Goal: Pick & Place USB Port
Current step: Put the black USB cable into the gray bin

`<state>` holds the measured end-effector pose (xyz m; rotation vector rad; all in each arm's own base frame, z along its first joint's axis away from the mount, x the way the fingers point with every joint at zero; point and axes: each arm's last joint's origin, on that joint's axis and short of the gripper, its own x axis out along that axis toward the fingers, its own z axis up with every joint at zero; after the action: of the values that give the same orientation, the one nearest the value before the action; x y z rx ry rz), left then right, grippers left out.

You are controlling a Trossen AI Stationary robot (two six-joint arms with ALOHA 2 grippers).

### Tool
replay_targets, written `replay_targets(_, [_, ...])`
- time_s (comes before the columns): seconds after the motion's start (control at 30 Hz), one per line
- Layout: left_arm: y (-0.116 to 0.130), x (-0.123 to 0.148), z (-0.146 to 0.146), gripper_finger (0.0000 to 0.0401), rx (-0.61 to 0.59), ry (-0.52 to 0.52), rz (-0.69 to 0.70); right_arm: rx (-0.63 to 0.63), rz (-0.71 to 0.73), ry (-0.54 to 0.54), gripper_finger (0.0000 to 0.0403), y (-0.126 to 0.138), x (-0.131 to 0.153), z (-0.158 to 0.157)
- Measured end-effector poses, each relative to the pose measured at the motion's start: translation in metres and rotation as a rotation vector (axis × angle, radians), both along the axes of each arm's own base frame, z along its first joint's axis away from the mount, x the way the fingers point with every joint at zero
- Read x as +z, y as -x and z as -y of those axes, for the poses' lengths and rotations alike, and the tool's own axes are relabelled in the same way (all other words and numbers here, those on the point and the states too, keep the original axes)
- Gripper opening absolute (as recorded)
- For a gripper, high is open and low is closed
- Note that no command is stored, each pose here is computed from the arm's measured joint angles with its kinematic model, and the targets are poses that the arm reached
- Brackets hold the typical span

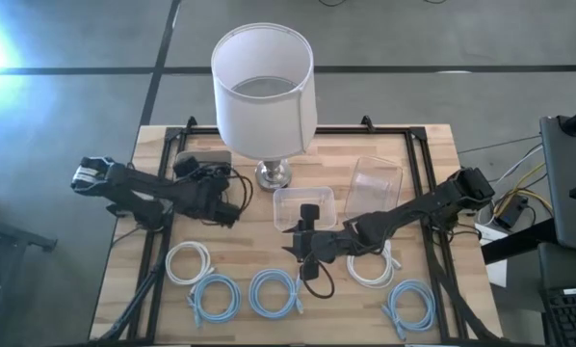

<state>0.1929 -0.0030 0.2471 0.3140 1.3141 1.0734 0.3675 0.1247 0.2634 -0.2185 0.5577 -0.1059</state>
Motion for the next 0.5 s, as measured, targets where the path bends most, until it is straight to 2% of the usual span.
replay_targets(0.2, [-0.003, -0.017, -0.019, 0.0012, 0.073, -0.006, -0.017, 0.000, 0.000, 0.000, 0.0185, 0.000, 0.000, 0.000])
replay_targets(0.33, [-0.007, -0.025, -0.027, 0.0011, 0.068, 0.007, -0.051, 0.002, 0.000, 0.002, 0.0185, 0.000, 0.000, 0.000])
replay_targets(0.5, [-0.019, -0.034, -0.032, 0.0017, 0.053, 0.056, -0.005, 0.001, 0.000, 0.002, 0.0185, 0.000, 0.000, 0.000])
